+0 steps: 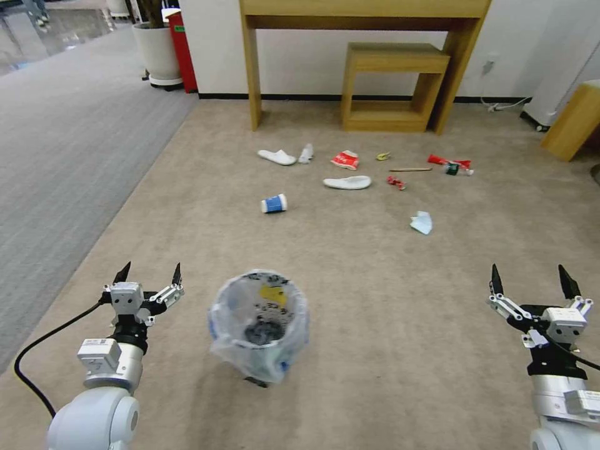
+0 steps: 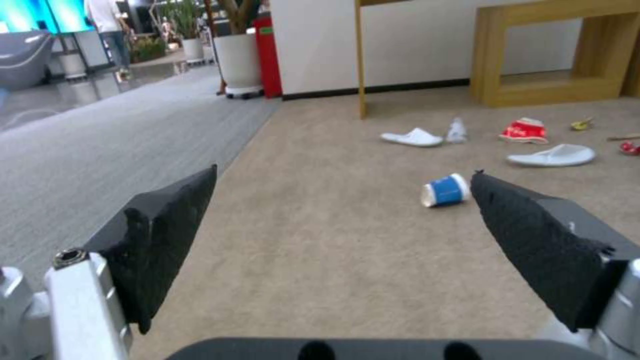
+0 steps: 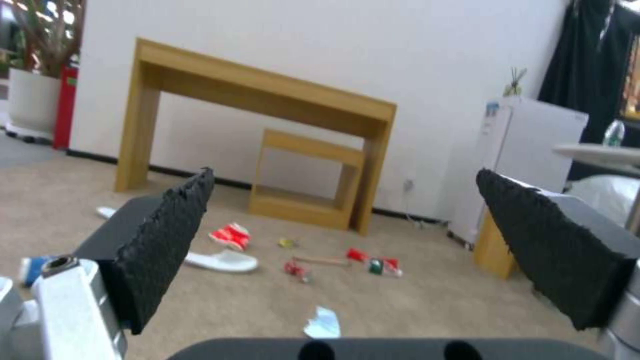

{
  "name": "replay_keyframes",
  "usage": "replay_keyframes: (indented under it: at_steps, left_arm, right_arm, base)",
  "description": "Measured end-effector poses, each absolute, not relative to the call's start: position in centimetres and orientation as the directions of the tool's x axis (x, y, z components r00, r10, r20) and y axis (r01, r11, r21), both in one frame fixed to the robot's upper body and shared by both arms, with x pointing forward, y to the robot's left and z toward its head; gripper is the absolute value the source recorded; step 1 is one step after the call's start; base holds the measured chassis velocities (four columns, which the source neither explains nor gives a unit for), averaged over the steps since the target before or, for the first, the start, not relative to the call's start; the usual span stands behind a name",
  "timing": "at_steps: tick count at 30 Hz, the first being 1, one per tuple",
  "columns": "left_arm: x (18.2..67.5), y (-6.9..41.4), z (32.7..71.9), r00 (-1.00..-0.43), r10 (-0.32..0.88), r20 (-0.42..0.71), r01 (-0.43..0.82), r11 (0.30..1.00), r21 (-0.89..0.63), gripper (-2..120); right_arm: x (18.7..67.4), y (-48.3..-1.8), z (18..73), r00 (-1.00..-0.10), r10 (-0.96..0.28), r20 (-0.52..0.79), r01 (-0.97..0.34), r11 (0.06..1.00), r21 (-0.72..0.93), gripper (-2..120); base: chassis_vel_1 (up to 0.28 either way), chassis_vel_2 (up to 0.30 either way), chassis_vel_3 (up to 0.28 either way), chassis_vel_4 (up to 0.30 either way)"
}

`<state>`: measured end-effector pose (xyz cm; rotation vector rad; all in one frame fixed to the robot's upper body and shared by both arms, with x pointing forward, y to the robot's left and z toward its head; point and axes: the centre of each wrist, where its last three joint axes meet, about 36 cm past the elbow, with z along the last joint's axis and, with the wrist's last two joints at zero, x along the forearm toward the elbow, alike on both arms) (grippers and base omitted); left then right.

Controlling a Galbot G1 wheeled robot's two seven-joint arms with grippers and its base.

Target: Pick up the trash bin and place the garbage on the floor into it.

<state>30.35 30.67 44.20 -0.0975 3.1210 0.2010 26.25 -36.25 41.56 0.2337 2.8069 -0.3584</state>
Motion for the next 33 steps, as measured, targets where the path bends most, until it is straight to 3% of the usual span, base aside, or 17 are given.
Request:
replay_keyframes:
  at_steps: [9,18,24,33]
  left_arm:
    - [30.7,30.1,43.7,-1.0,-0.017,0.006,-0.016,0.99,0.138,100]
    - [31.9,28.3,45.0,-0.995,0.084,0.047,0.085,0.996,0.031,100]
    - [33.9,25.2,46.9,-0.97,0.165,0.181,0.131,0.974,-0.186,100]
    - [37.0,24.0,48.3,-0.897,0.178,0.405,0.07,0.961,-0.268,100]
  right_arm:
    - [26.7,-36.3,41.2,-0.941,0.117,-0.318,0.193,0.957,-0.219,100]
    - [26.9,-36.3,40.8,-0.944,0.103,-0.313,0.179,0.958,-0.224,100]
    - [27.2,-36.2,40.2,-0.947,0.088,-0.31,0.165,0.959,-0.231,100]
    - [27.4,-36.2,39.5,-0.951,0.084,-0.297,0.157,0.96,-0.231,100]
  base:
    - [0.048,0.034,-0.033,-0.039]
    - [0.0,0.0,0.0,0.0]
    - [0.0,0.0,0.0,0.0]
    - [0.0,0.0,0.0,0.0]
